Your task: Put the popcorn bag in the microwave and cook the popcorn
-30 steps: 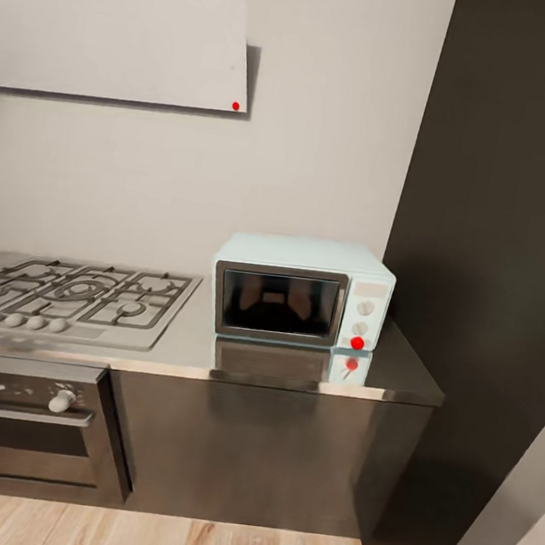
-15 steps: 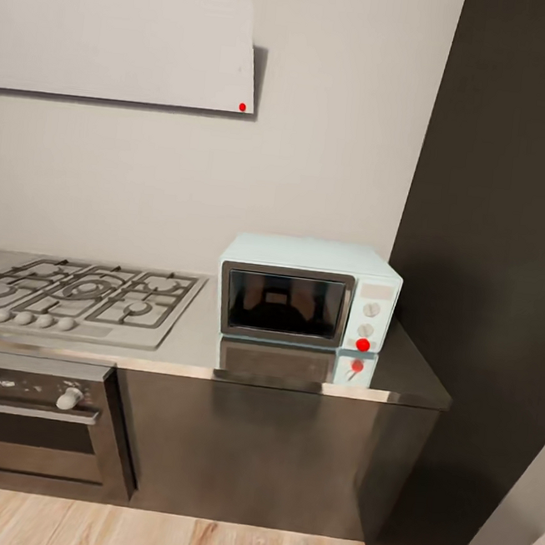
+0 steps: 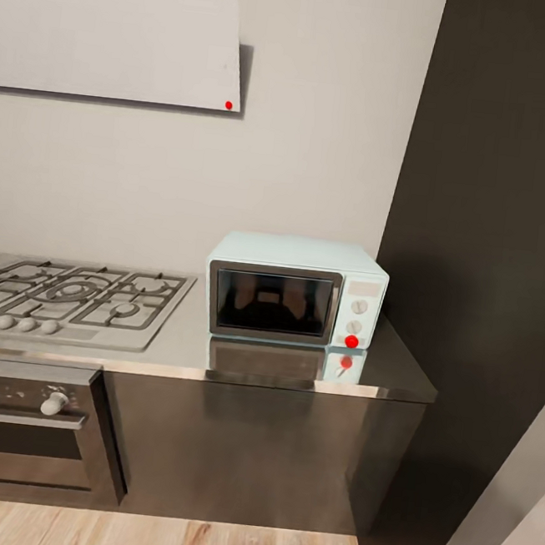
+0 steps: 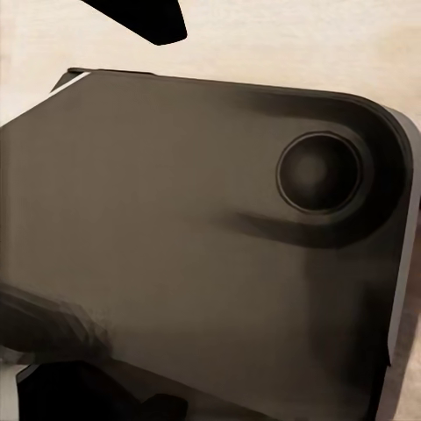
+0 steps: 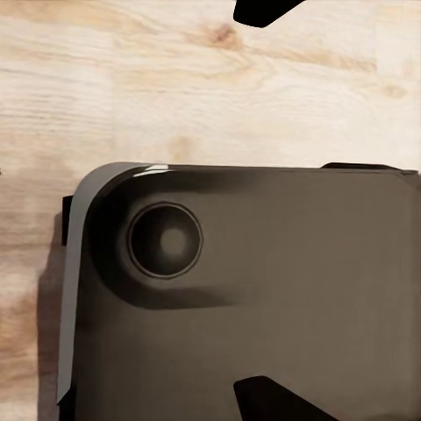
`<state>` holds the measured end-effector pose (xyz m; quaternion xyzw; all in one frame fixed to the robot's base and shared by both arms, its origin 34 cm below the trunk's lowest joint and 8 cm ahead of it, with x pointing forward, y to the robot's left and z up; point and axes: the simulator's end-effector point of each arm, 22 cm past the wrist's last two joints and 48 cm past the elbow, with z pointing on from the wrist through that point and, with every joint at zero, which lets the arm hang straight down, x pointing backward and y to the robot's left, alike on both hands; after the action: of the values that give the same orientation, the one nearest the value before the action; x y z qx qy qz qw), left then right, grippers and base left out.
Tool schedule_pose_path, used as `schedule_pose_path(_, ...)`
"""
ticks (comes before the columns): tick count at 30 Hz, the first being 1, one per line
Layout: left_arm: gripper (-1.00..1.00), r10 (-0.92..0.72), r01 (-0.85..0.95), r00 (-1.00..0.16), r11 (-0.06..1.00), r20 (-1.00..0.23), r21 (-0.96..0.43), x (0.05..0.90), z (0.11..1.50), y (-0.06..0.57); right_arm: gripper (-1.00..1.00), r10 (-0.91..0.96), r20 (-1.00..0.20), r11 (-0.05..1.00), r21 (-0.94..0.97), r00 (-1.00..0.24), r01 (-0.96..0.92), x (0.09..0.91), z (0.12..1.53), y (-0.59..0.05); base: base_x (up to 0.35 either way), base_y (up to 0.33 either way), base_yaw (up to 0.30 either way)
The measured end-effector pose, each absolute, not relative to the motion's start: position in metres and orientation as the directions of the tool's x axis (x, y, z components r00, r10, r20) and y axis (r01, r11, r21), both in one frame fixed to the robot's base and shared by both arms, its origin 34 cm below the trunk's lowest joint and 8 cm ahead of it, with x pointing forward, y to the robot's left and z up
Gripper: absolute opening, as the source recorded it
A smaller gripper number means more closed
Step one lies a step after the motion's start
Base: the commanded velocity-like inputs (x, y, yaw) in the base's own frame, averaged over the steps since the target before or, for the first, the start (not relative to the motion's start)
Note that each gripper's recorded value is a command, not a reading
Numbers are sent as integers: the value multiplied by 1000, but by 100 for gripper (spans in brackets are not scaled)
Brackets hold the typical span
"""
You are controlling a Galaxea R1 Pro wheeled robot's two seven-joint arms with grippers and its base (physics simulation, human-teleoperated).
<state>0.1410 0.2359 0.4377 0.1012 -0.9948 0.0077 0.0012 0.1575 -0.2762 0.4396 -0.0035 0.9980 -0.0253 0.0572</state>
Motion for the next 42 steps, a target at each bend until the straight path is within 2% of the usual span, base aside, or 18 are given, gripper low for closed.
schedule_pose_path(11,100,-200,-200,-980,980,4,-16,141,438,235,100,-17,-108,999,-44,-994,-12,157,439,-271,0,0,0)
schedule_pose_path(13,100,-200,-200,-980,980,3,-16,141,438,236,100,-22,-140,999,-36,-990,-17,173,440,-268,0,0,0)
schedule_pose_path(18,100,-199,-199,-980,980,-7,-15,143,438,236,100,-164,-299,986,-60,-940,-153,313,469,-247,0,0,0)
schedule_pose_path(21,100,-200,-199,-979,980,-31,-15,149,438,237,100,-184,-393,983,-100,-901,-157,400,518,-246,0,0,0)
schedule_pose_path(26,100,-200,-199,-979,980,-37,-15,150,438,238,100,-158,-633,986,-138,-757,-91,531,666,-244,0,0,0)
schedule_pose_path(29,100,-199,-199,-979,980,-37,-15,150,438,238,100,-92,-791,996,-78,-604,-51,631,790,-211,0,0,0)
schedule_pose_path(32,100,-200,-199,-979,980,-37,-15,150,438,238,100,-56,-862,998,-37,-504,-48,707,897,-186,0,0,0)
schedule_pose_path(33,100,-200,-200,-979,980,-37,-15,150,438,238,100,-45,-903,999,-28,-428,-46,738,958,-181,0,0,0)
schedule_pose_path(35,100,-202,-201,-979,979,-38,-15,150,438,238,100,-24,-936,999,-15,-352,-29,763,1022,-176,0,0,0)
schedule_pose_path(38,100,-202,-202,-979,979,-38,-15,150,438,238,100,-27,-972,994,-50,-236,95,795,1110,-202,0,0,0)
schedule_pose_path(40,100,-202,-202,-979,979,-37,-15,150,438,238,100,-18,-967,994,-45,-253,104,819,1113,-199,0,0,0)
schedule_pose_path(42,100,-200,-200,-979,980,-37,-16,150,438,237,100,6,-976,996,-13,-217,87,835,1108,-189,0,0,0)
